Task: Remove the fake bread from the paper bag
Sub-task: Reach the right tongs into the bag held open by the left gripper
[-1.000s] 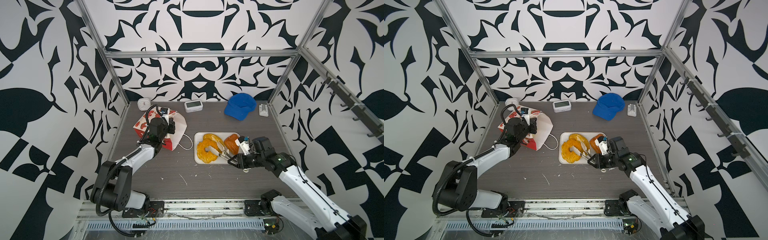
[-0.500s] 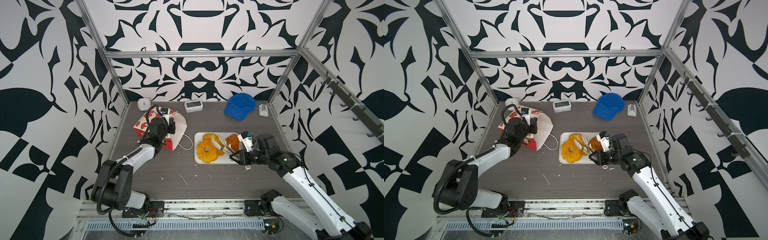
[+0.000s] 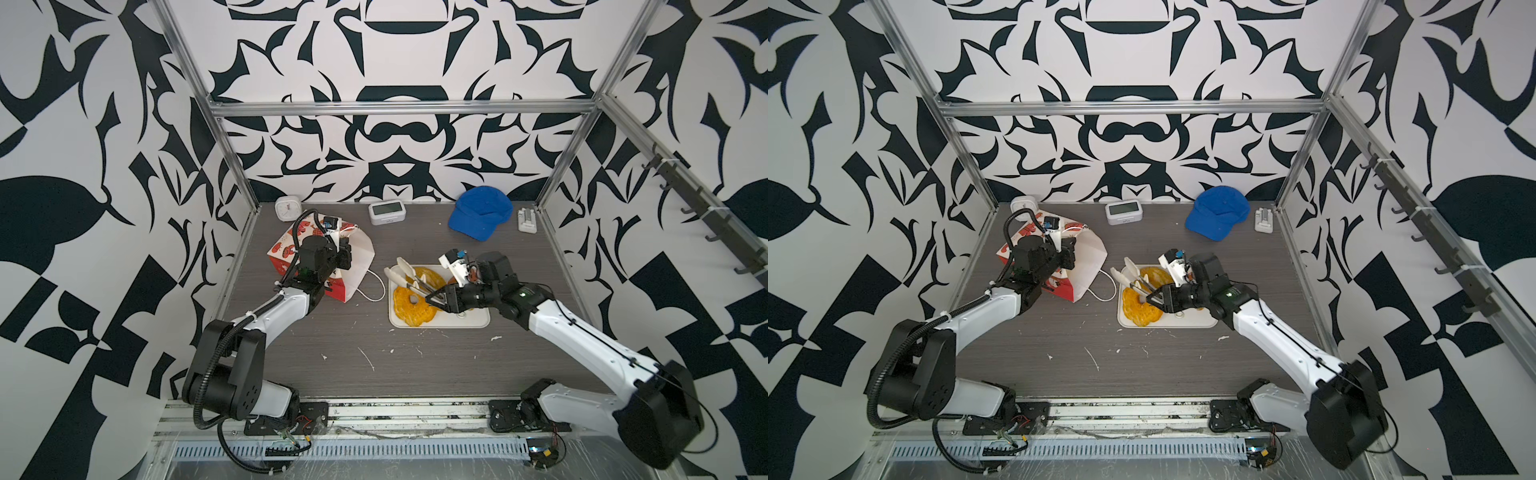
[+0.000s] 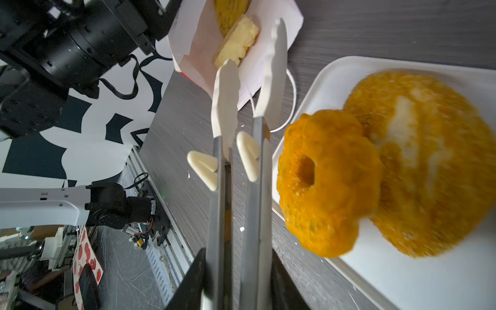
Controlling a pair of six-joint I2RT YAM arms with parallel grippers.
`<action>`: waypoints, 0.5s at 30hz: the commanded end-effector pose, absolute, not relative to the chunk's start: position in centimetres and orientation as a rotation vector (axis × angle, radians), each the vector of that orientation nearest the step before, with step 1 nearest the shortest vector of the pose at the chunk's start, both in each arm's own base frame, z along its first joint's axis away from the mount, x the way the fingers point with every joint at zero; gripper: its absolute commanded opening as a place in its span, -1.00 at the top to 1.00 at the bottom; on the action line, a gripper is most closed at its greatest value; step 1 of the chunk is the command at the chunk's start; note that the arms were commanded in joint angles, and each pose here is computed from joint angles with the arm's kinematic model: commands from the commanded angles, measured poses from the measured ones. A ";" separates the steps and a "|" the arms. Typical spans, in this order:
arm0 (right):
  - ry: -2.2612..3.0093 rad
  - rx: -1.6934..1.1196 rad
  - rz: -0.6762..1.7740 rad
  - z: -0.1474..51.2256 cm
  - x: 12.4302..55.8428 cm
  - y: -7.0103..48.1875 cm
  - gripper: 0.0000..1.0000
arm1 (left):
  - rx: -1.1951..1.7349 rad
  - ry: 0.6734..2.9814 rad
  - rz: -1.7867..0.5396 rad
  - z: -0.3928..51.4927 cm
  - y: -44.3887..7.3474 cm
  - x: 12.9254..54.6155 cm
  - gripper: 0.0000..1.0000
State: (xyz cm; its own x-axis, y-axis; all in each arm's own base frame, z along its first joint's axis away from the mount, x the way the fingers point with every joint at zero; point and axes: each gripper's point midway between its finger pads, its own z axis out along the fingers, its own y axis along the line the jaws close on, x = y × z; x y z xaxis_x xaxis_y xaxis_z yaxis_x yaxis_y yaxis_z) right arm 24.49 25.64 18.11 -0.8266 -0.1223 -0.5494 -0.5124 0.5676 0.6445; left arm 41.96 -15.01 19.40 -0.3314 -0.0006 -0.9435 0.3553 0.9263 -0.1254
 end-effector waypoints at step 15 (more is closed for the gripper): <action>2.016 -0.641 1.506 20.3 32.8 37.2 0.31 | 0.315 1.842 -0.409 22.3 -15.5 41.0 1.00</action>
State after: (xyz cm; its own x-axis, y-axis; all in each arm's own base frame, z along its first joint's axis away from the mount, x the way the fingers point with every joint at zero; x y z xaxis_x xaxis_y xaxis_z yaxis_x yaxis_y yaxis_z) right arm 32.02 35.56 15.08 -0.8182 -0.1085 -0.5646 -0.5572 0.3919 0.7321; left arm 40.93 -15.42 20.20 -0.3365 0.0228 -0.9414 0.3967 0.9101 -0.1198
